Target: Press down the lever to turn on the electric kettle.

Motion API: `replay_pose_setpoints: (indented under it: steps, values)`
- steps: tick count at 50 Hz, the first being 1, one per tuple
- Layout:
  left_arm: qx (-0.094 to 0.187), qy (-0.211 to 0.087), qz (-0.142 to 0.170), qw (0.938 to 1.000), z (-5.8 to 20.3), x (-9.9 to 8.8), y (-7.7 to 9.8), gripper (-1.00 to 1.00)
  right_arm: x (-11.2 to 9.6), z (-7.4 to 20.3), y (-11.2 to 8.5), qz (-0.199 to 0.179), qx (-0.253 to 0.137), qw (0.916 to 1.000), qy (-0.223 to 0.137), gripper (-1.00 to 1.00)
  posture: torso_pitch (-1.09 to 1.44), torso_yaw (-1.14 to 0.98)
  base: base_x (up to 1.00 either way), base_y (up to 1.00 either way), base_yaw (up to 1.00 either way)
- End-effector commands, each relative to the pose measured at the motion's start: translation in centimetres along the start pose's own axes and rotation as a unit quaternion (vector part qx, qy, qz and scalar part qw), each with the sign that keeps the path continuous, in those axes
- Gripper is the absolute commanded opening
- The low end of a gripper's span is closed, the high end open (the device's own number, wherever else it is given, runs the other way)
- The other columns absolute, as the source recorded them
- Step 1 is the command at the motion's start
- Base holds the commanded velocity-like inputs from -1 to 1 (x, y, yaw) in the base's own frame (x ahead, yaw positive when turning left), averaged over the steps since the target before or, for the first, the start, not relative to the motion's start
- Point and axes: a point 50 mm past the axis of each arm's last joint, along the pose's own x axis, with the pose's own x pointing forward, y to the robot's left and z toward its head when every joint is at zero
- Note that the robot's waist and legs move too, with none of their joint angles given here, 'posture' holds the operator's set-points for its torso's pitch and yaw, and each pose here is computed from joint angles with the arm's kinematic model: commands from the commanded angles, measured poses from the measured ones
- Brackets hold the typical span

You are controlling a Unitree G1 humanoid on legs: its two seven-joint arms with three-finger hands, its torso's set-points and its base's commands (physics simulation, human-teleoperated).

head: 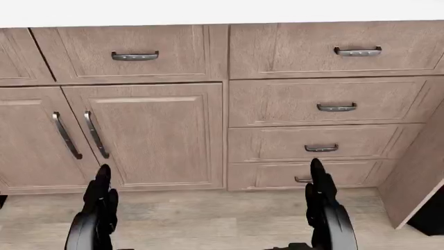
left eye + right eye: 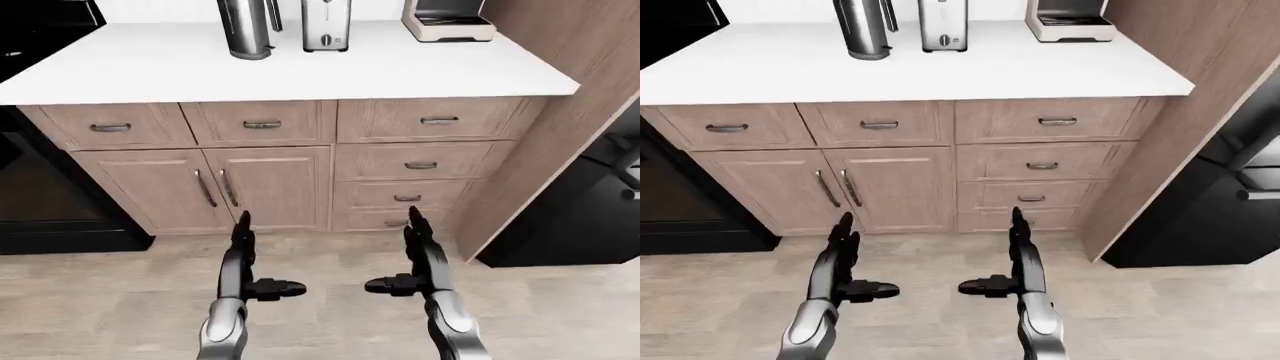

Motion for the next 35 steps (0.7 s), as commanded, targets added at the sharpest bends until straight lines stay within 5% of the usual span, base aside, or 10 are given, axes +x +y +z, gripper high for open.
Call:
replay_pose_setpoints:
  steps: [1,16,35]
  values:
    - [0.009,-0.097,-0.001,0.9952,4.2,0.1,0.0,1.0,0.4,3.4,0.1,0.001,0.0,0.9968,-0.08,1.0,0.0,0.0,0.0,0.0,0.0]
    - [0.01,-0.111,-0.013,0.9937,5.2,-0.4,-0.8,1.0,0.0,4.6,0.2,0.0,-0.007,0.9948,-0.101,1.0,0.0,0.0,0.0,0.0,0.0]
    - [0.026,-0.162,-0.003,0.9865,10.1,-2.3,-0.8,1.0,-0.8,9.8,0.2,-0.006,-0.026,0.9873,-0.157,1.0,0.0,0.0,0.0,0.0,0.0]
